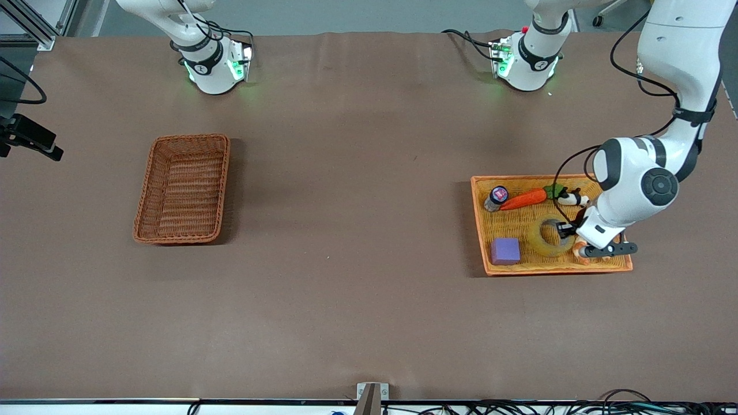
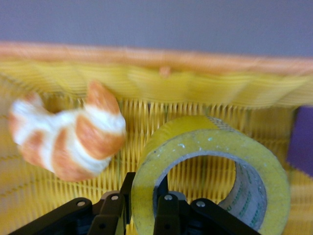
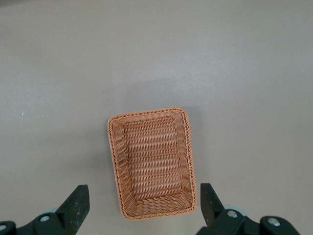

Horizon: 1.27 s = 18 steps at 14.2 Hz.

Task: Move tape to another basket
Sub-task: 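Lower the left gripper onto the yellow tape roll and grasp it, then lift the tape roll and carry it toward the table middle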

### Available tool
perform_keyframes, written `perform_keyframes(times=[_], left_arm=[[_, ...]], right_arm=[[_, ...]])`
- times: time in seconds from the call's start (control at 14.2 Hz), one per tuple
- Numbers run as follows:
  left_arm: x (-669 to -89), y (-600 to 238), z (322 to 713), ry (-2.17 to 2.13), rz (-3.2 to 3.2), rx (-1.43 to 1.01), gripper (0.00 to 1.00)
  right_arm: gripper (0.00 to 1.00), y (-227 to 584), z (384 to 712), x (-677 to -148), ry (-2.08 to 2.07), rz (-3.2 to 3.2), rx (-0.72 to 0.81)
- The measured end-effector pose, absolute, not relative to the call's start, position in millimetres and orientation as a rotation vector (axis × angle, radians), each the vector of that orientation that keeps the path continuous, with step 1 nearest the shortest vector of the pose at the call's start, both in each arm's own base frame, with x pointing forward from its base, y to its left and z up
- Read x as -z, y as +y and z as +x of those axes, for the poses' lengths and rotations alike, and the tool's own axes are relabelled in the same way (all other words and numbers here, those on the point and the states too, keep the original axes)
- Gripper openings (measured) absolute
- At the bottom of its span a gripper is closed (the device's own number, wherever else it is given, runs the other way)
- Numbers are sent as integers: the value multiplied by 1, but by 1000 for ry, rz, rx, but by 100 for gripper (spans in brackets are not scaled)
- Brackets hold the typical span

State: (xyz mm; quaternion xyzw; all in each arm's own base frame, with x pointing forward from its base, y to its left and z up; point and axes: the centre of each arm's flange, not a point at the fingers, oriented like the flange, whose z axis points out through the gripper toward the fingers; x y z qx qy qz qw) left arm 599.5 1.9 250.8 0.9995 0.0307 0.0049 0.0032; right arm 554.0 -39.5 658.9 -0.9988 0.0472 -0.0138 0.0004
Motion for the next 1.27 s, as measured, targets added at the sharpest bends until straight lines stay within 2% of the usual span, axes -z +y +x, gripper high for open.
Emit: perform_keyframes(times=[0.14, 0.35, 0.49, 0.85, 1.06, 1.27], left_arm=[[-305, -17, 620, 60, 3134, -1, 22], [-395, -89, 644, 98, 3126, 11, 22], [-413, -160, 645, 147, 3118, 12, 22], [-339, -380, 607, 276, 3088, 88, 22], [-299, -470, 589, 362, 2979, -11, 22], [-243, -535, 548, 381, 2909, -38, 22]], right_arm=[[100, -40, 554, -659, 148, -3137, 43], [100, -40, 554, -659, 148, -3137, 44], [100, -40, 554, -659, 148, -3137, 44], [100, -40, 554, -659, 149, -3137, 43], [100, -40, 554, -659, 149, -3137, 43], [100, -40, 554, -659, 145, -3137, 43]])
